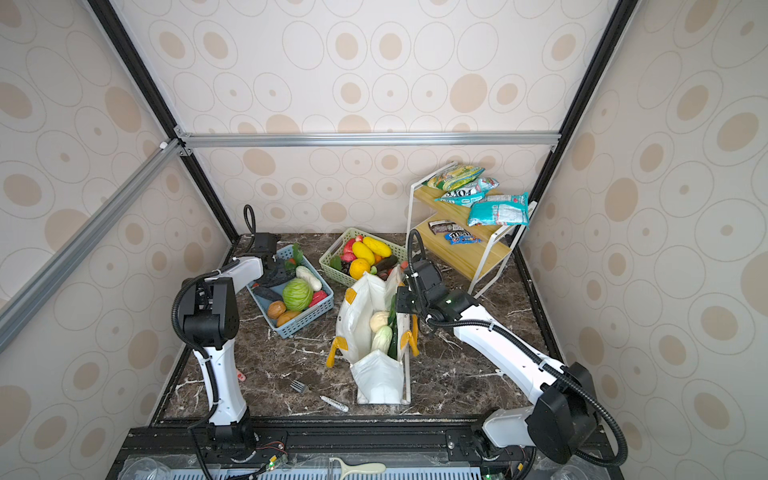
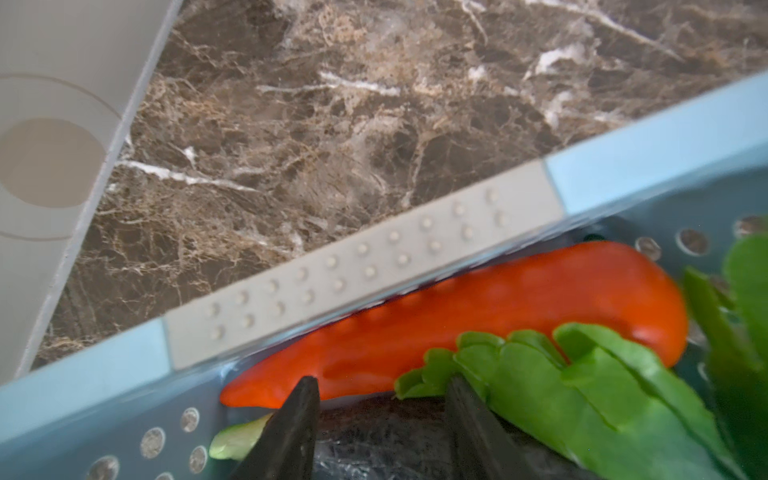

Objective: Place the food into the grocery bag and tie it
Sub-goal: 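Lower the open left gripper onto the eggplant near the red pepper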

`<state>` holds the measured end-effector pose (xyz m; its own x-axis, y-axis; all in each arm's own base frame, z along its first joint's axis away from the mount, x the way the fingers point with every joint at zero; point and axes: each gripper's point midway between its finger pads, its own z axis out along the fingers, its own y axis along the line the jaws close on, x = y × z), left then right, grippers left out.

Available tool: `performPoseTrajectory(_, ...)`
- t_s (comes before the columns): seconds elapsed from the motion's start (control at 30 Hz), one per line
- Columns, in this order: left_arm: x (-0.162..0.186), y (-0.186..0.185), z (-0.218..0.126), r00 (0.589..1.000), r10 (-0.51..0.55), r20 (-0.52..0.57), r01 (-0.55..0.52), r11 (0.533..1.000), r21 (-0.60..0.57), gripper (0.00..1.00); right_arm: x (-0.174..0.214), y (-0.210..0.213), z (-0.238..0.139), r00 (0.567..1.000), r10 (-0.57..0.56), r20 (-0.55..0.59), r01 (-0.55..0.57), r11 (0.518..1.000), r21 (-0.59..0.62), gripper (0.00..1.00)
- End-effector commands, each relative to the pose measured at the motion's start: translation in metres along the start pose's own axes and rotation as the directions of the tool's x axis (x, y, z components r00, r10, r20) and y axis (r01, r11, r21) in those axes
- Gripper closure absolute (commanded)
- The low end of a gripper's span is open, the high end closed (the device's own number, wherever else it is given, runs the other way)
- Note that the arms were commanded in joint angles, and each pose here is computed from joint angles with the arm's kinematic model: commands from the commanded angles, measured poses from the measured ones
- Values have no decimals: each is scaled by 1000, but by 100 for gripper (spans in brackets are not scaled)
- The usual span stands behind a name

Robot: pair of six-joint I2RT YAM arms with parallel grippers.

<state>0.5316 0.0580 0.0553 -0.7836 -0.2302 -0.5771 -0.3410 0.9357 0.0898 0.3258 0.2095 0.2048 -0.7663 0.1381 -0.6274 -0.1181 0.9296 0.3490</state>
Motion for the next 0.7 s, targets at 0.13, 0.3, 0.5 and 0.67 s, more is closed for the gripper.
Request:
performPoseTrajectory(0.13,26,-13,-6,984,30,-174,-3,988,151,66,2,-5,1,1000,-9,4,9,1000,25,100)
performPoseTrajectory(0.3,10,-23,-34,989,9,-148,28,968,248,69,1,-2,4,1000,-8,4,8,1000,16,100)
performPoseTrajectory(0.5,-15,-12,-46,997,-12,-79,27,980,196,59,1,-2,6,1000,-12,2,12,1000,17,100)
performPoseTrajectory(0.67,-18,-15,-47,996,56,-65,-42,978,204,48,0,-2,5,1000,-13,3,13,1000,20,100)
